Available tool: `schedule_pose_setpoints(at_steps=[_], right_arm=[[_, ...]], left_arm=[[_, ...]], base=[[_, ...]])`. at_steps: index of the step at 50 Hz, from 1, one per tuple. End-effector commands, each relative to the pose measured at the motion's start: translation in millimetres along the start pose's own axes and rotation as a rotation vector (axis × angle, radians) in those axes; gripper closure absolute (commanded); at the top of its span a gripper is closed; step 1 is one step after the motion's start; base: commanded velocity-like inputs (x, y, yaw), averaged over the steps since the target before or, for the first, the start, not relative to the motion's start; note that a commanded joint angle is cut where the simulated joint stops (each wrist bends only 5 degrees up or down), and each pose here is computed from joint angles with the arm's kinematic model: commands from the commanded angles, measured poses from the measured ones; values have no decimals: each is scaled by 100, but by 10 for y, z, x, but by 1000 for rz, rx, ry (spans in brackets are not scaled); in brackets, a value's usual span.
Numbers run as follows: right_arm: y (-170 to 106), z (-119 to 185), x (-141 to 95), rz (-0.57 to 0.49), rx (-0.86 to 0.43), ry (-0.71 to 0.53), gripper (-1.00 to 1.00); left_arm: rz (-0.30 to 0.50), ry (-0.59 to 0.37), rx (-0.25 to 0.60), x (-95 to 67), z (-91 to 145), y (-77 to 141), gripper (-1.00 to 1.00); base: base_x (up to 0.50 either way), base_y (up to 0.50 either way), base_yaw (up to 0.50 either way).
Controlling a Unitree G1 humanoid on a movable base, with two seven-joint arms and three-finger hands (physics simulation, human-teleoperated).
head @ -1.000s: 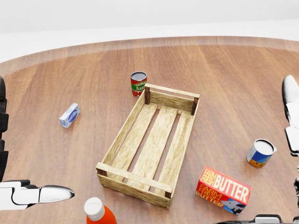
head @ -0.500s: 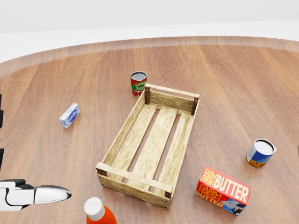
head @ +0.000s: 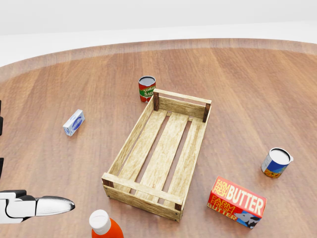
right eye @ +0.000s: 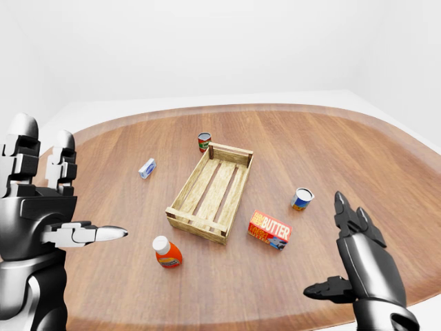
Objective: Pick up the butter and put it in the tray.
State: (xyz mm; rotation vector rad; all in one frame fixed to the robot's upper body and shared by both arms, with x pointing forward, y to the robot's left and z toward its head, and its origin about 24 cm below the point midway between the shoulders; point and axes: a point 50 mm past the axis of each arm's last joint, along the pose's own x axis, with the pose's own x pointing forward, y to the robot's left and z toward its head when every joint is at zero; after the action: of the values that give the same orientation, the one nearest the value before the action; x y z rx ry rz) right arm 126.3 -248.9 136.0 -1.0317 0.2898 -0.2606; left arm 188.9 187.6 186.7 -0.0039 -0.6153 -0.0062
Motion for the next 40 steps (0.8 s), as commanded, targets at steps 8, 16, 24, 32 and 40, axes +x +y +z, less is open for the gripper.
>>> schedule_pose_setpoints(at_steps=[8, 16, 24, 32, 40], right_arm=[[27, 75, 271, 34, -133, -33, -100], [18, 98, 272, 30, -139, -44, -100], [19, 100, 272, 32, -140, -47, -100], [61, 46, 418, 70, -176, -31, -100], [76, 23, 530, 93, -201, -30, -100]], left_arm=[[3, 6, -1, 10, -20, 7, -100], [1, 14, -2, 5, -37, 4, -100], [1, 14, -2, 5, -37, 4, -100], [-1, 34, -2, -2, -79, -3, -100], [1, 30, -3, 1, -72, 1, -100]], base=[[0, 0, 0], [0, 0, 0], [0, 0, 0], [0, 0, 0], [0, 0, 0]])
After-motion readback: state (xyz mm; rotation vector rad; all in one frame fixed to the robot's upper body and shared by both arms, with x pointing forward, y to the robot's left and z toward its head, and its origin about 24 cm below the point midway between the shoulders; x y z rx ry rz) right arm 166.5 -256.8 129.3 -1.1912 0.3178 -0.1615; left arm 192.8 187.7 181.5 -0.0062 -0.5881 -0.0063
